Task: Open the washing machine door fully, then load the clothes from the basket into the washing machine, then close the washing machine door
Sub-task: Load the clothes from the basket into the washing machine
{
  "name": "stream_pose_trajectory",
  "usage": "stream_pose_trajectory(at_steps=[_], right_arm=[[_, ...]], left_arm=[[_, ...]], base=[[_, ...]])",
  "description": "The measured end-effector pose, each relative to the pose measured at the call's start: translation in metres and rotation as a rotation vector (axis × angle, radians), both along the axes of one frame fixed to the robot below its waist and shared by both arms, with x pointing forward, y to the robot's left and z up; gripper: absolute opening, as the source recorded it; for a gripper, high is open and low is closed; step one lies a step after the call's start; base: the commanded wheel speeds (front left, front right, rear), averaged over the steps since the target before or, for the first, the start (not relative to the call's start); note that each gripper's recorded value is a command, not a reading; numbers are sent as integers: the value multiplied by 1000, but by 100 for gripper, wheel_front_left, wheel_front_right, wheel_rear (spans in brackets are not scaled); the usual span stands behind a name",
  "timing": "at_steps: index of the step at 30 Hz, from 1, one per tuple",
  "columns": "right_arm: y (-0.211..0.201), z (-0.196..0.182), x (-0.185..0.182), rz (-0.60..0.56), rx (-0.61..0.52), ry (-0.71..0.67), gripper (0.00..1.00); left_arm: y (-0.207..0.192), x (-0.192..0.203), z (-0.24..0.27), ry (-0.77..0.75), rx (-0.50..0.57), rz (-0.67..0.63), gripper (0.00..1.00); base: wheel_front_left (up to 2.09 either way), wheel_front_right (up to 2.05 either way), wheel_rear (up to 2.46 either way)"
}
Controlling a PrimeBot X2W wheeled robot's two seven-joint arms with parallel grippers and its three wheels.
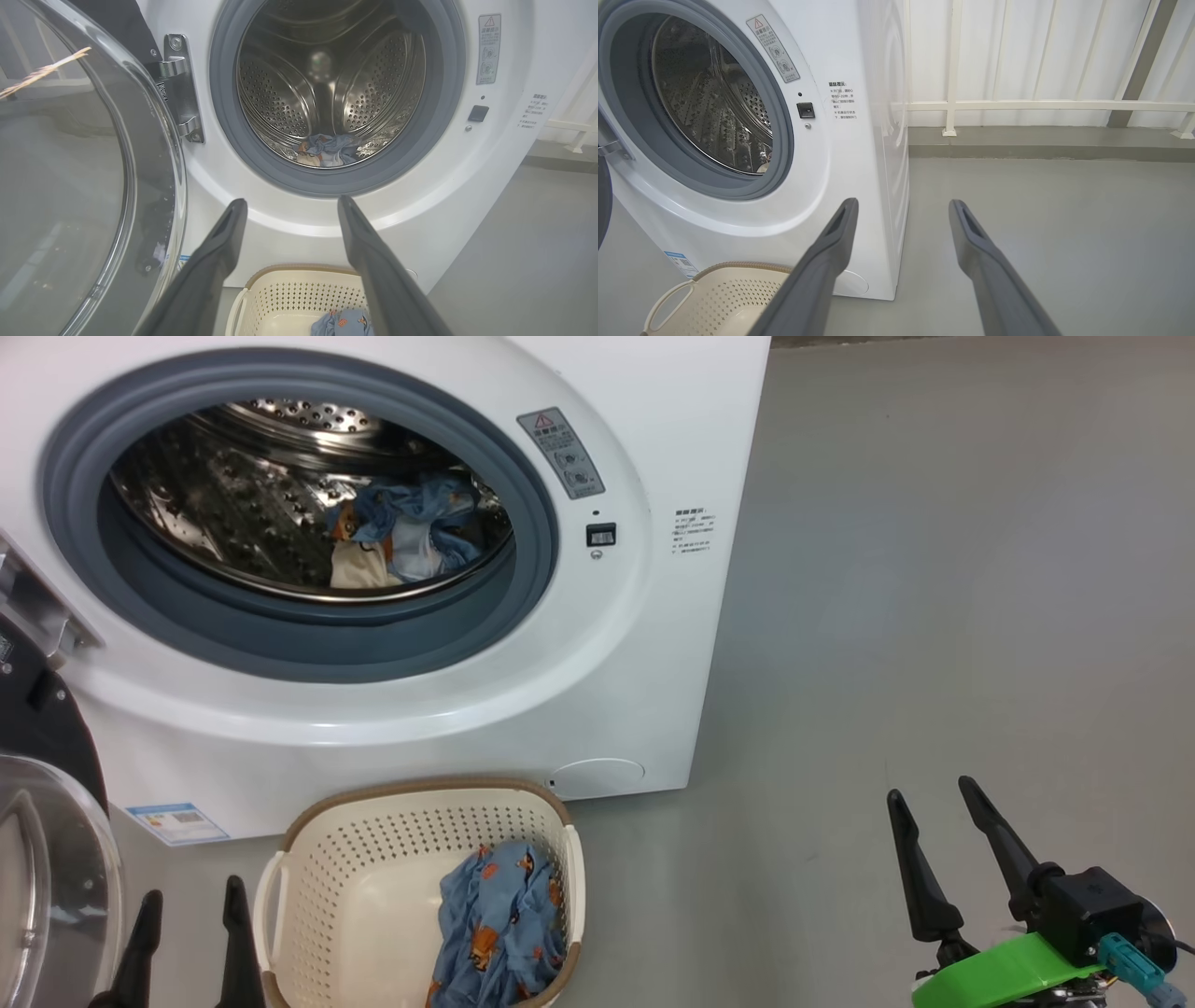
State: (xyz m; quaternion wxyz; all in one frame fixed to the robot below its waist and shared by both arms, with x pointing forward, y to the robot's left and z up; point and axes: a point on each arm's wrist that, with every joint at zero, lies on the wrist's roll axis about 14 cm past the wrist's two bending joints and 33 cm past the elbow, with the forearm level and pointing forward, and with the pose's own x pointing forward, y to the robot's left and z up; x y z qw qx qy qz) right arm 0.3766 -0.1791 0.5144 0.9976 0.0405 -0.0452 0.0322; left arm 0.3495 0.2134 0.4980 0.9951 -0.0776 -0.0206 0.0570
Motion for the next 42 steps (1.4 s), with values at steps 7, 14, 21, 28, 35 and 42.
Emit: stream_pose_trajectory(at_steps=[7, 14, 21, 28, 35, 42], right_arm=[[0, -14, 3, 0, 1, 42, 100], [1, -40, 8, 3, 5, 117, 100], [4, -60, 30, 12, 7, 158, 100], [4, -92, 50, 13, 6, 224, 100], [8, -130, 68, 25, 8, 293, 100], [10, -165, 78, 32, 14, 359, 100]], left_arm=[[-3, 1, -15, 41, -14, -10, 100], [-13, 16, -31, 81, -54, -29, 100], [-28, 46, -59, 142, -81, -85, 100], [-41, 78, -96, 212, -112, -130, 100], [-58, 107, -144, 298, -149, -182, 100], [-72, 128, -195, 396, -172, -227, 100]], base=[[0, 0, 0], [0, 0, 0], [0, 0, 0], [0, 0, 0], [0, 0, 0], [0, 0, 0]])
